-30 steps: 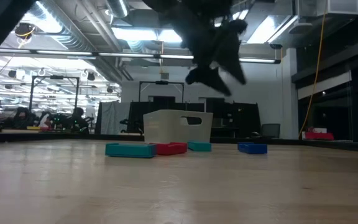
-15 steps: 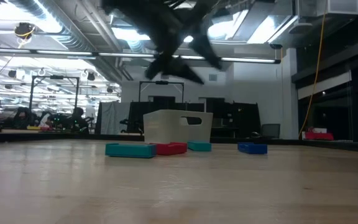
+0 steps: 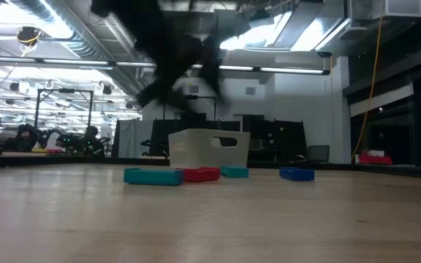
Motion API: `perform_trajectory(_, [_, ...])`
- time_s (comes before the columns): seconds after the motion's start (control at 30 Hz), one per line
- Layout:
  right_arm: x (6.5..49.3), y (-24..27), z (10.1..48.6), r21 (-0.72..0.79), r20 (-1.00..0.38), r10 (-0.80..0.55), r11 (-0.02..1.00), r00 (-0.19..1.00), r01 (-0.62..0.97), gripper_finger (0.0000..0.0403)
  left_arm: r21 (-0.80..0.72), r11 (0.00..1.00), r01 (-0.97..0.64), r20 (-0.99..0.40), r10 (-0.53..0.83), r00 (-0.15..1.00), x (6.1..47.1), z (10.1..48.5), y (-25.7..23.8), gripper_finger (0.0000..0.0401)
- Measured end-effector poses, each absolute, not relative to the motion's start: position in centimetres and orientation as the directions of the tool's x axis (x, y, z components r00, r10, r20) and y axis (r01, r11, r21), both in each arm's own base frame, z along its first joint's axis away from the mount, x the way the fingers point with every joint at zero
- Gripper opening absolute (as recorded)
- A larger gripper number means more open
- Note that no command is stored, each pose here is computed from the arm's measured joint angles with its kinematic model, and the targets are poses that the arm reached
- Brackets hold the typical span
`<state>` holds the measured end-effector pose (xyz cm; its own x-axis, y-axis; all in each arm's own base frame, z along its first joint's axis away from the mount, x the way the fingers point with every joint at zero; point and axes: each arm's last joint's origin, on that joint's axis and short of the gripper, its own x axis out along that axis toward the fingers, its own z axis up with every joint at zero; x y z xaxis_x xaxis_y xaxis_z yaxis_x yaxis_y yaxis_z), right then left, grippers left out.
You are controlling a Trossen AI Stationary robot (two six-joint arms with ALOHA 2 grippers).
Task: Pick & Place Office items
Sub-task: Put the red digital clock into the gray bin
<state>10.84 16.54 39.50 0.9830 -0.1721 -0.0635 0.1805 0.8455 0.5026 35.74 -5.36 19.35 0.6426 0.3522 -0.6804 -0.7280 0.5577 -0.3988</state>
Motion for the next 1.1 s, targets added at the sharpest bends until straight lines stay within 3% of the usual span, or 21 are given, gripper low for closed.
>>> perform_trajectory(0.1, [10.7, 16.8, 40.9, 0.434, -0.011, -0.187, 0.884, 0.982, 0.174, 0.0315, -0.262, 0.532, -0.805, -0.798, 0.35, 0.491, 34.8, 17.2, -4.2, 0.0212])
perform_trajectory(0.47, [10.1, 15.8, 43.0, 0.348, 0.055, -0.09, 0.935, 0.994, 0.065, 0.0315, -0.28, 0.529, -0.801, -0.837, 0.275, 0.474, 35.1, 17.2, -2.0, 0.0235])
perform_trajectory(0.6, [10.1, 15.7, 43.0, 0.328, 0.057, -0.087, 0.943, 0.995, 0.064, 0.0315, -0.295, 0.547, -0.783, -0.841, 0.241, 0.485, 35.1, 17.2, -2.3, 0.0249])
perform_trajectory(0.87, [10.1, 15.7, 43.0, 0.32, 0.055, -0.087, 0.945, 0.995, 0.065, 0.0315, -0.254, 0.537, -0.804, -0.912, 0.142, 0.384, 35.3, 14.8, -2.7, 0.026])
perform_trajectory(1.1, [10.1, 15.7, 43.0, 0.331, 0.056, -0.084, 0.942, 0.995, 0.061, 0.0315, -0.283, 0.567, -0.774, -0.902, 0.118, 0.416, 37.6, 15.1, -2.9, 0.0261])
